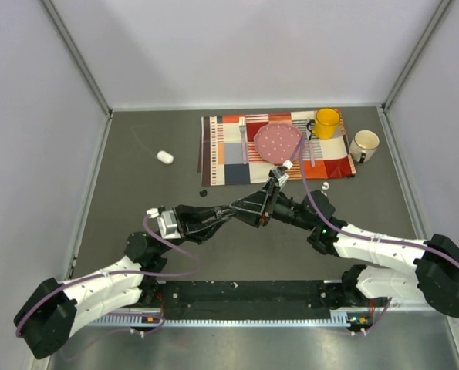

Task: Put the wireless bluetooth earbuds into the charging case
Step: Pick up the charging case at the center of the board.

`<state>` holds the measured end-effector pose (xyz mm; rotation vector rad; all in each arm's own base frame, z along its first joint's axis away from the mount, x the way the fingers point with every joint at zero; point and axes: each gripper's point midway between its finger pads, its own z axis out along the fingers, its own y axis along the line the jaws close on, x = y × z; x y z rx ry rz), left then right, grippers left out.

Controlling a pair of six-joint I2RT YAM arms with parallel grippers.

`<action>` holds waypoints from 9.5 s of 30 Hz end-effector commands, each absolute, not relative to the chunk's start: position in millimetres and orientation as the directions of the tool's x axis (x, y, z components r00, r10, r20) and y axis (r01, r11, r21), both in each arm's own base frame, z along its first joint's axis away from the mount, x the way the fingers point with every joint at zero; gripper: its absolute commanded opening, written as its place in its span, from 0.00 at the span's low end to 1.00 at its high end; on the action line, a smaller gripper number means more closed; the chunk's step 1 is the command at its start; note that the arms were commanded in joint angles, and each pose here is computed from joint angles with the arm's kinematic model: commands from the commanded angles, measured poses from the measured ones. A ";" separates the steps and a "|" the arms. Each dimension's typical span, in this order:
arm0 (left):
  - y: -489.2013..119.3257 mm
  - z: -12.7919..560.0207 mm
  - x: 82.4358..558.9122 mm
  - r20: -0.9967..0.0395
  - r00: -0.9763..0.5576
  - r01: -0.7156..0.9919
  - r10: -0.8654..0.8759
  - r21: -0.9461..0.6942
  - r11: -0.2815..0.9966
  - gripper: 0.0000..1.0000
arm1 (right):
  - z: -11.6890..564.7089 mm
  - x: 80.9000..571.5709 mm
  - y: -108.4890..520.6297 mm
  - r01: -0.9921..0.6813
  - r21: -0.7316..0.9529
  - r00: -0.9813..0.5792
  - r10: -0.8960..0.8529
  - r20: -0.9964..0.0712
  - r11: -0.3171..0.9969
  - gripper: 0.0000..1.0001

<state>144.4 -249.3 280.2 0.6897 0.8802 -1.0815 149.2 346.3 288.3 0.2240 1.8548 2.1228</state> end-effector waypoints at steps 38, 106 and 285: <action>-254.6 297.8 150.4 -0.861 0.189 0.945 -0.473 0.029 0.325 0.30 | 331.5 135.8 352.5 -0.180 0.944 -0.955 0.280 -0.100 -0.276 0.00; -249.6 308.2 153.3 -0.840 0.172 0.939 -0.515 -0.017 0.342 0.37 | 317.4 141.3 357.8 -0.150 0.950 -0.953 0.297 -0.064 -0.275 0.00; -250.7 326.8 132.1 -0.806 0.269 0.949 -0.527 0.127 0.289 0.33 | 326.1 136.0 339.6 -0.282 0.950 -0.908 0.356 -0.220 -0.135 0.00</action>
